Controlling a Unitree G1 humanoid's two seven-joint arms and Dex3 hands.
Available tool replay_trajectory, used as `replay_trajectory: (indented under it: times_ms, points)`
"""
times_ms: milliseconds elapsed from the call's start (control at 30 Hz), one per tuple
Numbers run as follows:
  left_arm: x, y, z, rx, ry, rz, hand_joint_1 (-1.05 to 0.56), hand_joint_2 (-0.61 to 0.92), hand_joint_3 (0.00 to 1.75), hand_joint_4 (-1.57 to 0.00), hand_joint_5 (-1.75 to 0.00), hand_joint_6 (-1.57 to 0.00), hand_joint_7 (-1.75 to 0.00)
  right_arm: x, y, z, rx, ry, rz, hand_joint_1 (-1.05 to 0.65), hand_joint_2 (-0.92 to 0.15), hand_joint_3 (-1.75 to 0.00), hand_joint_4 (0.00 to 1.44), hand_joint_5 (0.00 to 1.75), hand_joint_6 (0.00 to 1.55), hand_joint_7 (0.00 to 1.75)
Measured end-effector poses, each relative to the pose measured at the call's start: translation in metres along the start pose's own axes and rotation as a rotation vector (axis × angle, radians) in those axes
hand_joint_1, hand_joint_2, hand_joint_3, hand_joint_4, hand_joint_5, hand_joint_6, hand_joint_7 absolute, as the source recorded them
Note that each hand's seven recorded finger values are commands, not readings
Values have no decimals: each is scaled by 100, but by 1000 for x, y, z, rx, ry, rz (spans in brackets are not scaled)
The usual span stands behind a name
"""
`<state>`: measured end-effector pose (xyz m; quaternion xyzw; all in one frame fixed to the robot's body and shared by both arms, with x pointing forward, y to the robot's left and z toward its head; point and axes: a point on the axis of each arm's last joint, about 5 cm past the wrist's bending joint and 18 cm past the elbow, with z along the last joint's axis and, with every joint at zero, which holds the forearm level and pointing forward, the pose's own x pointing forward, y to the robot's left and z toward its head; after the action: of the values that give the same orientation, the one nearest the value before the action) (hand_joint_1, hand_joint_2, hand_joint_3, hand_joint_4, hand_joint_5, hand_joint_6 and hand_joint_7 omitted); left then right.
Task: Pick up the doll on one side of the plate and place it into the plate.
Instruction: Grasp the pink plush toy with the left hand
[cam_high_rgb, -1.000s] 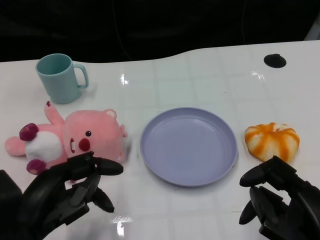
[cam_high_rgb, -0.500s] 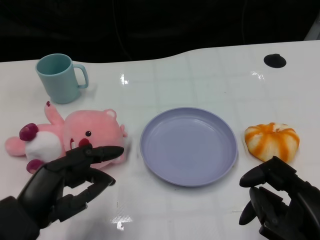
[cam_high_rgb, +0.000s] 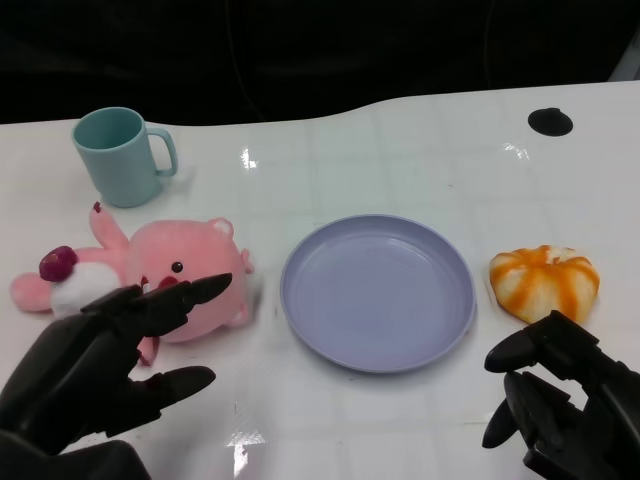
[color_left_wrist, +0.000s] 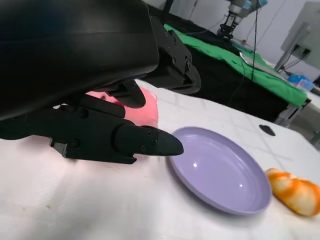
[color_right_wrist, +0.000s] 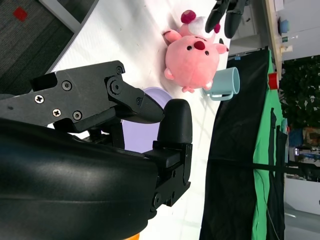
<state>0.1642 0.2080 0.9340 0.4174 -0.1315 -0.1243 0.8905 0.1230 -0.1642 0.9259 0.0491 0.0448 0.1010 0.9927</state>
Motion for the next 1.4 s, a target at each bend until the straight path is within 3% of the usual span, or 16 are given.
replay_trajectory:
  times_ms: [300,733,933,1400]
  points:
    - [5,15,9,286,-18,89,-66,92,6,-6,-39,-30,0,-1,1,0,0,-1,0,-27,-92,-66,47,175,30,172]
    - [13,26,8,559,143,96,-72,91,2,0,-29,-19,0,-1,1,0,3,0,1,-28,-92,-66,48,175,30,173]
    - [22,30,6,618,209,29,-76,91,1,0,-20,-10,0,-1,1,0,5,1,1,-28,-92,-66,49,175,30,172]
    - [47,30,-10,667,288,-125,-81,90,1,-1,-20,-10,0,-1,1,0,5,3,1,-29,-92,-64,47,175,31,172]
